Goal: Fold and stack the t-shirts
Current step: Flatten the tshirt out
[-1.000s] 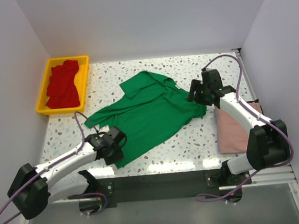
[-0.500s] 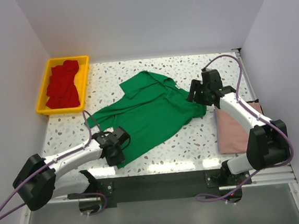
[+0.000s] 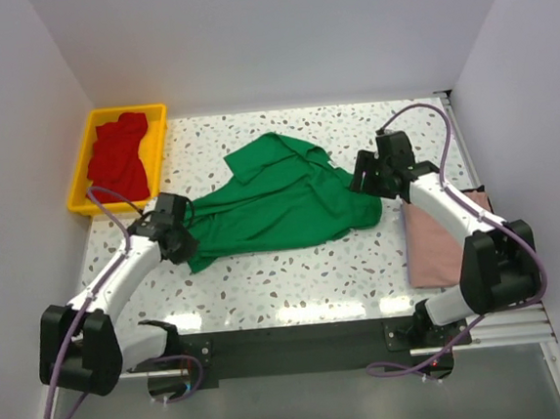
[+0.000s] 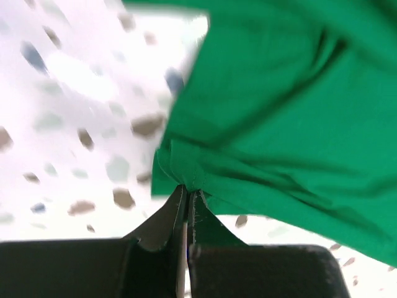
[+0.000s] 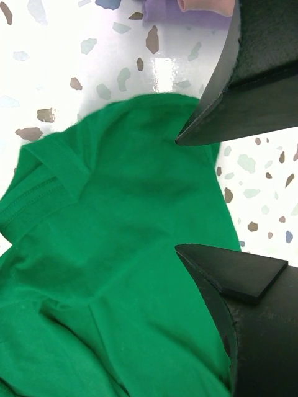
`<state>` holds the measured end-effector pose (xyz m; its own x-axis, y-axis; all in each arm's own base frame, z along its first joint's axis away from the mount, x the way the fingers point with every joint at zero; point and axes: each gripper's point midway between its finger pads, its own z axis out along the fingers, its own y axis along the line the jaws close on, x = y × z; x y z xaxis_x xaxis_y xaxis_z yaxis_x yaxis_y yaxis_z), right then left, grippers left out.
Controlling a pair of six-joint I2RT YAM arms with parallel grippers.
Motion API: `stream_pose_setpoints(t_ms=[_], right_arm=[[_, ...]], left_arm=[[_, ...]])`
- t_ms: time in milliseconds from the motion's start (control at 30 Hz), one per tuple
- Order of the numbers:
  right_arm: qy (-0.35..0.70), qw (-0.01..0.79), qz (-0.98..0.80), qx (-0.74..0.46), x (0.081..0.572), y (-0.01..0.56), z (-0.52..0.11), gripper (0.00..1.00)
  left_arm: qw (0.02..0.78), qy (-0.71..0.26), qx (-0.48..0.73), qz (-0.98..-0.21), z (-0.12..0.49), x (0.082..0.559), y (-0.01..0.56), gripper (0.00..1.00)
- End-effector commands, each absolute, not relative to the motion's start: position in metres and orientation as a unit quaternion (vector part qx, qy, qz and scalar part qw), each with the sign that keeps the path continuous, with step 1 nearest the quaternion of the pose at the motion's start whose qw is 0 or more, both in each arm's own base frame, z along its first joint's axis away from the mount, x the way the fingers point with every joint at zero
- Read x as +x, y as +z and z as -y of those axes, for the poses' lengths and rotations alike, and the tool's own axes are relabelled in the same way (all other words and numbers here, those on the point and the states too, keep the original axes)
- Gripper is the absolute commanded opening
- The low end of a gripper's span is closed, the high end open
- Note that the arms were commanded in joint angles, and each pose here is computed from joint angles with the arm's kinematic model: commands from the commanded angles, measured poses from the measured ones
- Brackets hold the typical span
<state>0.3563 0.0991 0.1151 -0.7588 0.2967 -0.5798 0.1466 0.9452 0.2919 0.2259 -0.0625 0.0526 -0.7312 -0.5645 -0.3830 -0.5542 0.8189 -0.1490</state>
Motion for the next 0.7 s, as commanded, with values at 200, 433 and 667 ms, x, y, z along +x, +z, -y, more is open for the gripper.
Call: stream_pose_setpoints(t_ms=[200, 433, 667], right_arm=[[0.142, 0.305, -0.937, 0.095, 0.325, 0.092, -0.12, 0.68], [0.142, 0.294, -0.942, 0.076, 0.274, 0.076, -0.146, 0.67], [0.099, 0.314, -0.935, 0.134, 0.254, 0.066, -0.119, 0.65]], left_arm=[[0.284, -0.011, -0.359, -0.889, -0.009, 0.29, 0.081, 0.0], [0.277, -0.046, -0.365, -0.888, -0.008, 0.303, 0.074, 0.0], [0.283, -0.061, -0.356, -0.889, -0.004, 0.308, 0.077, 0.0]])
